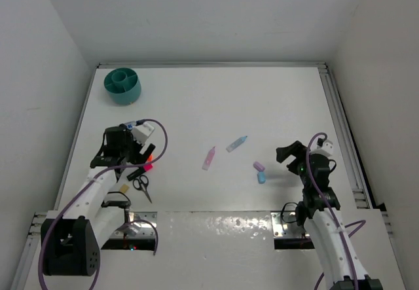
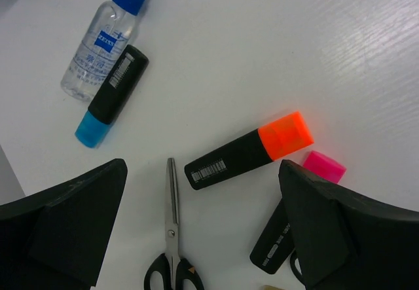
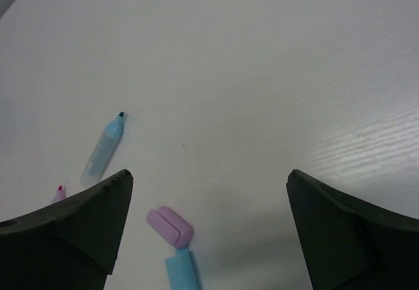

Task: Sort the stationery into containers
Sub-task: Pick up the pen from the center of the board.

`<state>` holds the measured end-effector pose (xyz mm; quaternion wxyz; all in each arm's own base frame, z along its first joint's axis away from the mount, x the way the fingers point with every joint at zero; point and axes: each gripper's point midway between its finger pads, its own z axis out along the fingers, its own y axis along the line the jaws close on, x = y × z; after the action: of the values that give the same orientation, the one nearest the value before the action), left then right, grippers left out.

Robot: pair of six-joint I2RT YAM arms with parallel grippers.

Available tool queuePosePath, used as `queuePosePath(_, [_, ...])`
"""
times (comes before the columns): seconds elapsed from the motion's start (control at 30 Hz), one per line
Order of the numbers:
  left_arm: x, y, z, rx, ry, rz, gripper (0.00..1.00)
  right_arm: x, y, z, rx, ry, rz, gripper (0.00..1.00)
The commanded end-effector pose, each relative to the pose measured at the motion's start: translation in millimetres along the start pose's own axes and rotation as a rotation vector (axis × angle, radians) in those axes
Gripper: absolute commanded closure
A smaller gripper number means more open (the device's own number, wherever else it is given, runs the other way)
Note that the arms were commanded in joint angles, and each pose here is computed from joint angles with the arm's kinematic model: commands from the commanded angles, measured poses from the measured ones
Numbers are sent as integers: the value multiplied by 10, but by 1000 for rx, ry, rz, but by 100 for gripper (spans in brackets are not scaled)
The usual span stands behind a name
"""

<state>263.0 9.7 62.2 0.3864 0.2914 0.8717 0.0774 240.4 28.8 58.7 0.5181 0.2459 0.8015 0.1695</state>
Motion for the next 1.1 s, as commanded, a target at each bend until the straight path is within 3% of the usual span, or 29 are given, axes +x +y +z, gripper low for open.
queuePosePath(0.0, [-357, 280, -68, -96, -70, -129, 0, -180, 10, -70, 55, -7, -29, 1])
queuePosePath(0.07, [-348, 354, -59, -102, -13, -122, 0, -222, -22, -93, 78, -1, -90, 1])
queuePosePath(0.13, [-515, 360, -65, -4, 40, -117, 0, -448, 11, -138, 110, -37, -146, 1])
queuePosePath(0.23, [-968, -151, -143, 355, 28, 41, 0, -732, -29, -206, 191, -63, -270, 1])
queuePosePath(0.33, [-1288, -375, -99, 414, 64, 8, 0, -893, 105, -199, 189, -26, -316, 1])
queuePosePath(0.43, [-1458, -622, 1, 444, 161, 6, 9, -989, 437, -155, 80, 19, -292, 3])
queuePosePath(0.5, [-1497, -807, 99, 470, 226, -35, 22, -992, 586, -125, 12, 18, -255, 7])
queuePosePath(0.6, [-1592, -1216, 184, 504, 275, -1, 31, -964, 680, -78, -41, 1, -214, 27])
queuePosePath(0.63, [-1589, -1326, 228, 515, 298, -5, 32, -924, 663, -60, -31, 14, -199, 41])
queuePosePath(0.7, [-1710, -1586, 194, 553, 279, 31, 33, -828, 615, -43, -8, 48, -185, 49])
queuePosePath(0.93, [-1695, -2093, 320, 587, 349, 8, 40, -337, 758, 90, -116, 234, -132, 39])
queuePosePath(1.07, [-1562, -2192, 430, 563, 394, 9, 35, -161, 779, 122, -125, 301, -145, 38])
